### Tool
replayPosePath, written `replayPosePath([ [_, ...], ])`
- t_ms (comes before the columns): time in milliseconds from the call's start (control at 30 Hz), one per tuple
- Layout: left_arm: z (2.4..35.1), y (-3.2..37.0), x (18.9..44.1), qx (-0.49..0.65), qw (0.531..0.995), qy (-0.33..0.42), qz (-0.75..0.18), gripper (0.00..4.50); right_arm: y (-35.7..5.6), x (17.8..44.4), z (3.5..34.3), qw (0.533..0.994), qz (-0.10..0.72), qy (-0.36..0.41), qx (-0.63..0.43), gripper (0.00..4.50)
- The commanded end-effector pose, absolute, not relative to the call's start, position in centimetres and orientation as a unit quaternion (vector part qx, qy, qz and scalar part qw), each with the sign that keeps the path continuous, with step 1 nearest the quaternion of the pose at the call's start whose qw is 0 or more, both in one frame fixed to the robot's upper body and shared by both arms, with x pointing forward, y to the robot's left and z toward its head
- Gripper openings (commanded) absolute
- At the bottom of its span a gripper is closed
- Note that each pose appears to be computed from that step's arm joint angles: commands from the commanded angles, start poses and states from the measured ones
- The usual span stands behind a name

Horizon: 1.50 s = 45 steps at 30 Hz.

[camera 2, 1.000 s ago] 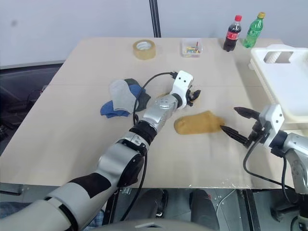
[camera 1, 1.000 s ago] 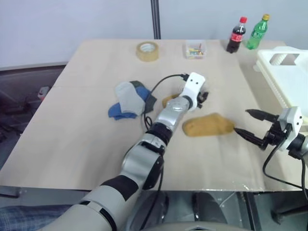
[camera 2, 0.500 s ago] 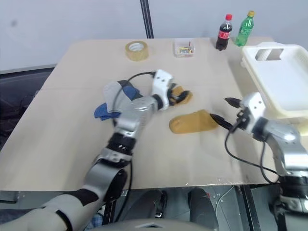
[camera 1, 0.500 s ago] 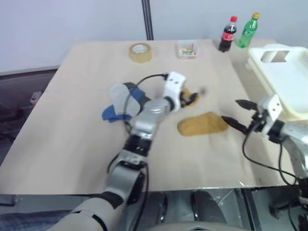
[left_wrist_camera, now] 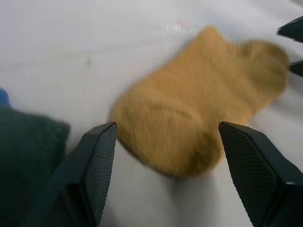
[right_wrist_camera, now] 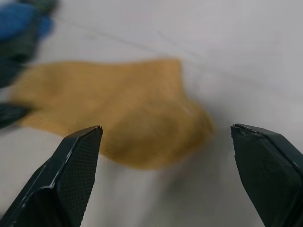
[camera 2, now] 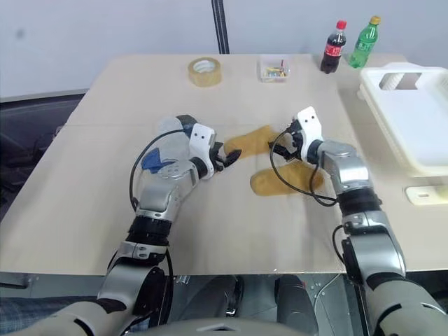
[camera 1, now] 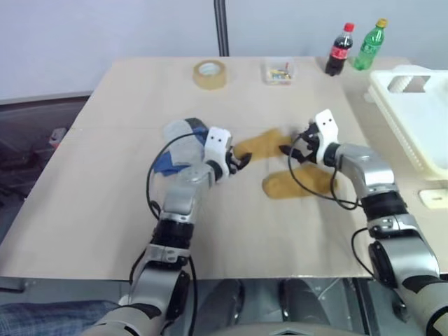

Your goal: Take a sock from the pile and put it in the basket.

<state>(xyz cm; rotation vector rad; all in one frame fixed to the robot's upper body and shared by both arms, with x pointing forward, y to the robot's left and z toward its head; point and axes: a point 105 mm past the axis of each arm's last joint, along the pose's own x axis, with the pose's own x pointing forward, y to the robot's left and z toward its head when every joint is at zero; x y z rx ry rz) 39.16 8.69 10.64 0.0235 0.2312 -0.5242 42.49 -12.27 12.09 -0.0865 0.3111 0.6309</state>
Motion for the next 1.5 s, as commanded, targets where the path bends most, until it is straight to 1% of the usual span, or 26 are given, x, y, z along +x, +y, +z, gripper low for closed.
replayPosePath([
  [33, 11.1, 8.6, 38.9, 0.017, 0.959, 0.103, -0.262, 3.67, -12.4, 43.3, 12.9, 0.944, 0.291, 0.145, -0.049, 4.26],
  [67, 11.1, 8.6, 38.9, 0.016, 0.96, 0.103, -0.261, 3.68, -12.1, 43.3, 13.0, 0.943, 0.297, 0.143, -0.047, 3.99],
  [100, 11.1, 8.7, 38.9, 0.016, 0.96, 0.104, -0.26, 3.68, -11.8, 43.2, 12.9, 0.941, 0.303, 0.145, -0.042, 3.89],
  [167, 11.0, 8.9, 38.9, 0.017, 0.961, 0.105, -0.256, 3.68, -11.3, 43.0, 12.8, 0.937, 0.314, 0.143, -0.048, 2.99],
  [233, 10.9, 9.1, 39.0, 0.019, 0.962, 0.106, -0.251, 3.68, -10.9, 42.7, 12.8, 0.934, 0.324, 0.141, -0.047, 1.94],
  [267, 10.9, 9.3, 39.0, 0.02, 0.963, 0.106, -0.249, 3.68, -10.6, 42.6, 12.9, 0.932, 0.333, 0.136, -0.046, 1.54],
  [300, 10.8, 9.4, 39.1, 0.02, 0.963, 0.107, -0.247, 3.68, -10.3, 42.4, 13.0, 0.93, 0.341, 0.133, -0.045, 0.96],
  [367, 10.7, 9.5, 39.2, 0.02, 0.963, 0.108, -0.244, 3.68, -10.1, 42.2, 13.0, 0.928, 0.347, 0.131, -0.045, 0.08],
  [533, 10.3, 9.2, 39.5, 0.012, 0.963, 0.113, -0.243, 3.68, -10.0, 41.9, 13.3, 0.925, 0.353, 0.127, -0.055, 0.03],
  [567, 10.3, 9.2, 39.6, 0.01, 0.964, 0.114, -0.242, 3.14, -10.0, 41.8, 13.4, 0.926, 0.353, 0.126, -0.055, 0.0],
  [600, 10.2, 9.1, 39.6, 0.009, 0.964, 0.114, -0.242, 2.88, -10.1, 41.8, 13.5, 0.926, 0.352, 0.125, -0.055, 0.0],
  [700, 10.2, 9.0, 39.8, 0.007, 0.965, 0.115, -0.237, 1.42, -10.2, 41.7, 13.6, 0.926, 0.352, 0.122, -0.057, 0.0],
  [733, 10.1, 9.0, 39.8, 0.006, 0.965, 0.116, -0.237, 1.03, -10.2, 41.6, 13.7, 0.926, 0.352, 0.122, -0.058, 0.0],
  [767, 10.1, 8.9, 39.8, 0.005, 0.964, 0.117, -0.238, 0.48, -10.2, 41.6, 13.7, 0.926, 0.352, 0.121, -0.059, 0.0],
  [800, 10.0, 8.8, 39.8, 0.006, 0.964, 0.119, -0.239, 0.06, -10.2, 41.5, 13.8, 0.927, 0.352, 0.119, -0.059, 0.0],
  [933, 10.0, 8.9, 39.8, 0.015, 0.965, 0.114, -0.237, 0.06, -10.2, 41.3, 14.1, 0.927, 0.353, 0.112, -0.06, 0.0],
  [1000, 10.9, 8.8, 39.7, 0.022, 0.966, 0.092, -0.24, 0.06, -10.2, 41.1, 14.4, 0.927, 0.355, 0.108, -0.059, 0.0],
  [1100, 13.3, 8.4, 39.0, 0.007, 0.965, 0.042, -0.258, 0.06, -10.4, 40.3, 15.2, 0.926, 0.36, 0.099, -0.06, 0.0],
  [1167, 15.3, 8.0, 37.7, 0.008, 0.958, -0.001, -0.285, 0.06, -10.7, 39.2, 16.1, 0.925, 0.365, 0.093, -0.058, 0.0],
  [1233, 16.9, 6.9, 35.2, -0.007, 0.942, -0.03, -0.335, 0.06, -11.3, 37.5, 17.1, 0.923, 0.368, 0.089, -0.06, 0.0],
  [1300, 17.5, 6.0, 32.8, -0.007, 0.928, -0.041, -0.37, 0.06, -11.9, 35.8, 17.6, 0.923, 0.368, 0.096, -0.061, 0.0],
  [1367, 17.0, 5.4, 30.9, -0.005, 0.918, -0.029, -0.396, 0.06, -12.8, 34.2, 17.5, 0.923, 0.361, 0.113, -0.064, 0.0],
  [1500, 14.5, 4.4, 28.4, -0.002, 0.905, 0.027, -0.425, 0.06, -14.6, 32.2, 17.2, 0.93, 0.33, 0.145, -0.076, 0.0],
])
